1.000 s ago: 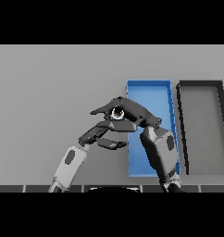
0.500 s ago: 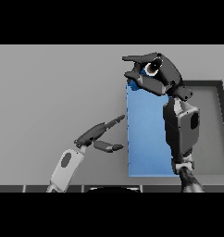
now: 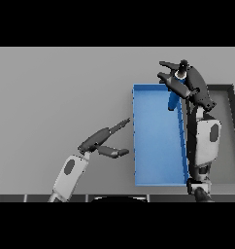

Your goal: Pick up the blue pipe and place it into the blue bin.

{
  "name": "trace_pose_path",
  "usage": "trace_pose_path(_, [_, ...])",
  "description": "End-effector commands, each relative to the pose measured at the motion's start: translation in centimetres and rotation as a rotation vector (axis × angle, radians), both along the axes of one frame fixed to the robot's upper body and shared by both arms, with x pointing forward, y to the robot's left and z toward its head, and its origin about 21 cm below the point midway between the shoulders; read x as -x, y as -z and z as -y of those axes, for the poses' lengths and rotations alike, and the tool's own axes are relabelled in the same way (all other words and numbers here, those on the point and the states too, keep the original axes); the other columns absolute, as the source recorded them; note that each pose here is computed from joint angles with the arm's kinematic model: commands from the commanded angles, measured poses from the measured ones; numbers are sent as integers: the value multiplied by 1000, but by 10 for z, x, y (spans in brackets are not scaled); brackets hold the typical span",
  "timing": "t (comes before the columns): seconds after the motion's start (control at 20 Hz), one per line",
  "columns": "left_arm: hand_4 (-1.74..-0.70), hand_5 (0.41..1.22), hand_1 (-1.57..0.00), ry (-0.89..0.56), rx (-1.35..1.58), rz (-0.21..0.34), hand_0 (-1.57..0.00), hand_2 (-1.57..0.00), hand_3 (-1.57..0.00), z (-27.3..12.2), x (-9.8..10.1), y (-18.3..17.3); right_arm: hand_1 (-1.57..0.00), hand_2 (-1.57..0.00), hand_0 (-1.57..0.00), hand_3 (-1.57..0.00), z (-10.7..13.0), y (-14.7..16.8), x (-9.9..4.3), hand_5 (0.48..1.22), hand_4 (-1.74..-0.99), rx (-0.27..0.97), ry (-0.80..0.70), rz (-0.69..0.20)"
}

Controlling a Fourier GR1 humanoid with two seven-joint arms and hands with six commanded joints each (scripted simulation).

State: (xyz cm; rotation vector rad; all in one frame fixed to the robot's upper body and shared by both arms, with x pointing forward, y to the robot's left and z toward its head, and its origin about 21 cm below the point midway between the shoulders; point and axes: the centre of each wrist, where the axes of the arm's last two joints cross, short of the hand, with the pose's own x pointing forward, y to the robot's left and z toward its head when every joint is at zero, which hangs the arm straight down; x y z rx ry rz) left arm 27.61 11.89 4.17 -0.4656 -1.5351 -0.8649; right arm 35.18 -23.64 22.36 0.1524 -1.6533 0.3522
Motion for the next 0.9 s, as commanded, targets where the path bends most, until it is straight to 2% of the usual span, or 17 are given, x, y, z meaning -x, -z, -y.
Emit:
trace_pose_path(0.0, [-935, 460, 1, -4, -7, 8, 1, 1, 1, 2, 0, -1, -1571, -1571, -1571, -1571, 2, 8, -3, 1221, -1500, 15, 25, -34])
trace_pose_path(0.2, [-927, 464, 1, -16, -21, 28, 1, 1, 1, -3, -4, 1, -1571, -1571, -1571, -1571, 13, 58, 4, 1221, -1500, 57, 127, -188])
trace_pose_path(0.25, [-928, 465, 1, -11, -20, 26, 1, 1, 1, -6, -4, 1, -1571, -1571, -1571, -1571, 12, 65, 2, 1221, -1500, 55, 159, -220])
trace_pose_path(0.35, [-928, 467, 1, -7, -12, 34, 1, 1, 1, -5, -2, 1, -1571, -1571, -1571, -1571, 23, 82, 5, 1221, -1499, 67, 213, -285])
trace_pose_path(0.5, [-923, 476, 1, -14, -20, 46, 1, 1, 1, 2, -3, -1, -1571, -1571, -1571, -1571, 23, 107, 8, 1221, -1497, 58, 234, -398])
trace_pose_path(0.55, [-923, 478, 1, -7, -15, 46, 1, 1, 1, 2, -2, 1, -1571, -1571, -1571, -1257, 25, 112, 10, 1221, -1546, 73, 240, -429])
trace_pose_path(0.6, [-922, 480, 1, -16, -12, 55, 1, 1, 1, -2, -3, 1, -1571, -1571, -1571, -1005, 27, 120, 13, 1221, -1585, 69, 244, -476])
trace_pose_path(0.7, [-920, 484, 1, -8, -13, 49, 1, 1, 1, -4, -2, 2, -1571, -1571, -1571, -643, 21, 125, 15, 1221, -1641, 63, 255, -545])
trace_pose_path(0.75, [-919, 486, 1, -3, -1, 51, 1, 1, 1, -1, 0, 2, -1571, -1571, -1571, -514, 23, 123, 13, 1221, -1661, 66, 268, -575])
trace_pose_path(0.8, [-918, 489, 1, -10, -5, 55, 1, 1, 1, -4, -2, 0, -1571, -1571, -1571, -411, 21, 126, 14, 1171, -1677, 53, 276, -625])
trace_pose_path(0.85, [-920, 491, 1, -8, -5, 48, 1, 1, 1, -3, 0, -1, -1571, -1518, -1571, -455, 19, 125, 15, 1161, -1626, 36, 291, -661])
